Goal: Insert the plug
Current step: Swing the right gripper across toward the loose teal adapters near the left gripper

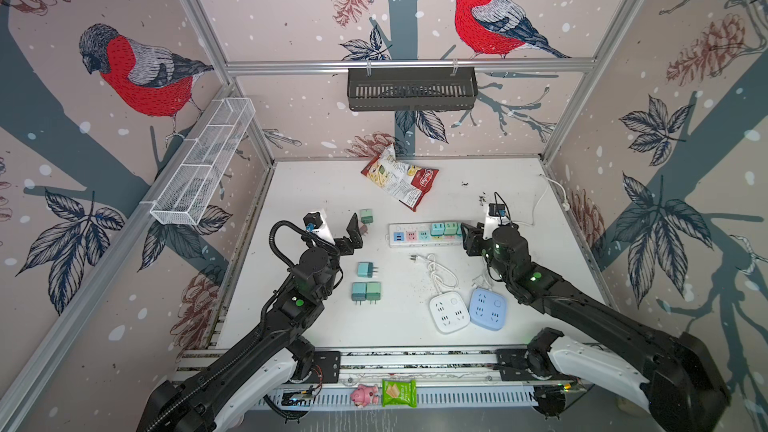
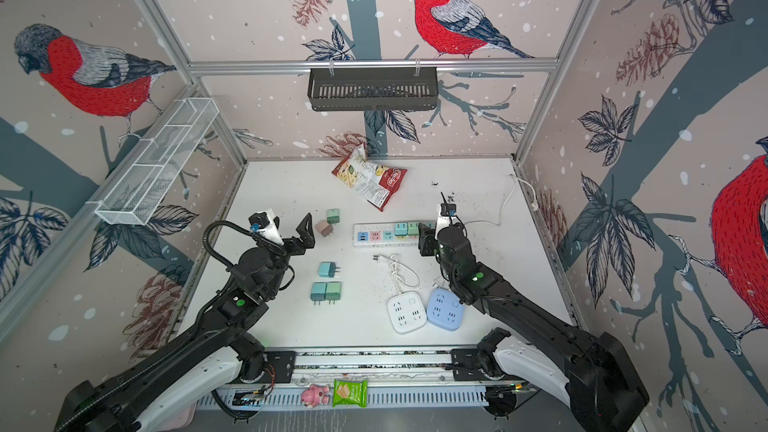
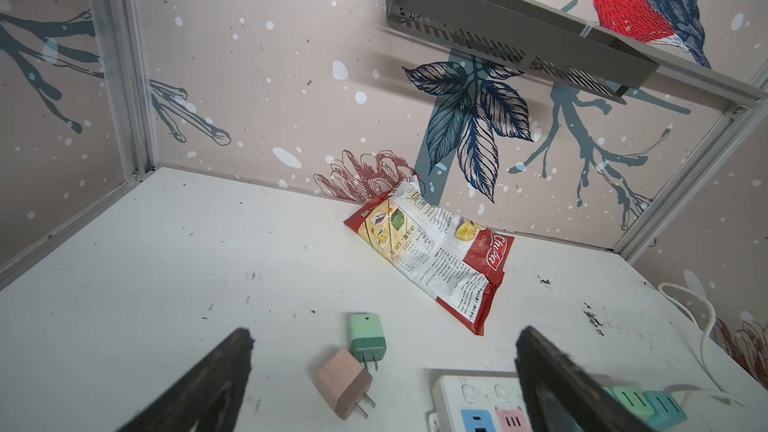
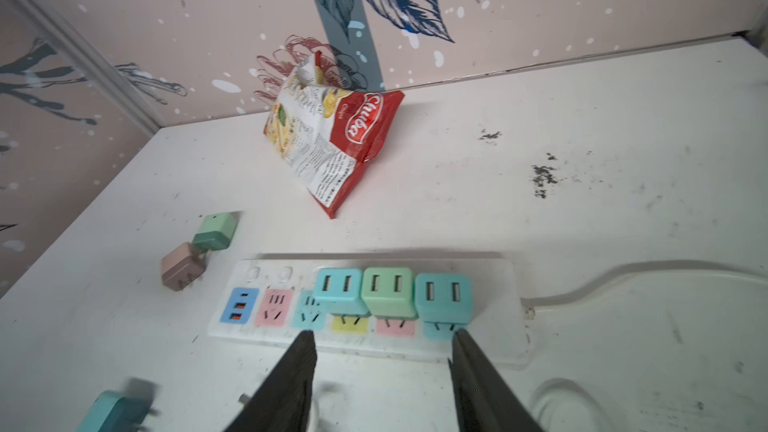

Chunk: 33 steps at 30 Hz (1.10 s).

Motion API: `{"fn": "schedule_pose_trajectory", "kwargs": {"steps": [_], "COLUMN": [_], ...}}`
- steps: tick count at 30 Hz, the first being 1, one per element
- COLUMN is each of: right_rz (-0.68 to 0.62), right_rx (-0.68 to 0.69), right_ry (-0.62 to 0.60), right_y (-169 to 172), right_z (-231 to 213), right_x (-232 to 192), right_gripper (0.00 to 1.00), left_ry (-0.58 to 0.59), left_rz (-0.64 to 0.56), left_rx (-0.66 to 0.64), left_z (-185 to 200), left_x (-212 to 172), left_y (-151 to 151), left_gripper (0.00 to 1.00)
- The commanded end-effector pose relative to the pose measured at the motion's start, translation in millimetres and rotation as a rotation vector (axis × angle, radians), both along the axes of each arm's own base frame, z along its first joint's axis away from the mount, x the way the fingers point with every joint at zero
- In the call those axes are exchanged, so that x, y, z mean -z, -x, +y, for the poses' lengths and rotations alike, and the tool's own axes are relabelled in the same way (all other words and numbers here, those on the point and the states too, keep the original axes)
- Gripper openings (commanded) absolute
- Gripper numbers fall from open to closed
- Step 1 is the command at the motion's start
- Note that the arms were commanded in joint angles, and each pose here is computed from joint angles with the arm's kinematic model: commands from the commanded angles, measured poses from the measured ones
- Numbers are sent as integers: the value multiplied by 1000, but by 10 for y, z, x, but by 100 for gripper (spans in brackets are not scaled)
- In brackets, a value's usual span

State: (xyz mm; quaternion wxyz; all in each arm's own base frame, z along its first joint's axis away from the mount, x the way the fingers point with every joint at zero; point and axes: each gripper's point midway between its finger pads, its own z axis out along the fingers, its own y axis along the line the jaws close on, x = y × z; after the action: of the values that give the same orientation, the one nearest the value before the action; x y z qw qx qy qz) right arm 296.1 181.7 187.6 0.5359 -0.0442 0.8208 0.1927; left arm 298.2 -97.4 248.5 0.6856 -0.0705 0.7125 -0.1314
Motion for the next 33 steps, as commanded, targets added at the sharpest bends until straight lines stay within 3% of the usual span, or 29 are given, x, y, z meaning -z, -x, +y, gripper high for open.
{"fn": "schedule_pose_trajectory", "kwargs": {"steps": [1,7,13,33], "right_rz": [-12,29,14,70], "right_rx": [-125,-439,-622,-856], "right_ry": [-14,134,251,469], "right_y": [143,399,604,690], "right_z": [349,1131,1542,2442], "right_x": [-81,134,472,1330], "right_gripper": [55,57,57,51], "left_ry": [47,114,121,108], "left_rz": [3,38,31,48], "left_rx": [-89,-172,-185,-201], "left_z": [174,394,432,434], "left_x": [23,136,119,118], "left_y": [-12,-20,-1,-39], "left_gripper": [98,98,98,98]}}
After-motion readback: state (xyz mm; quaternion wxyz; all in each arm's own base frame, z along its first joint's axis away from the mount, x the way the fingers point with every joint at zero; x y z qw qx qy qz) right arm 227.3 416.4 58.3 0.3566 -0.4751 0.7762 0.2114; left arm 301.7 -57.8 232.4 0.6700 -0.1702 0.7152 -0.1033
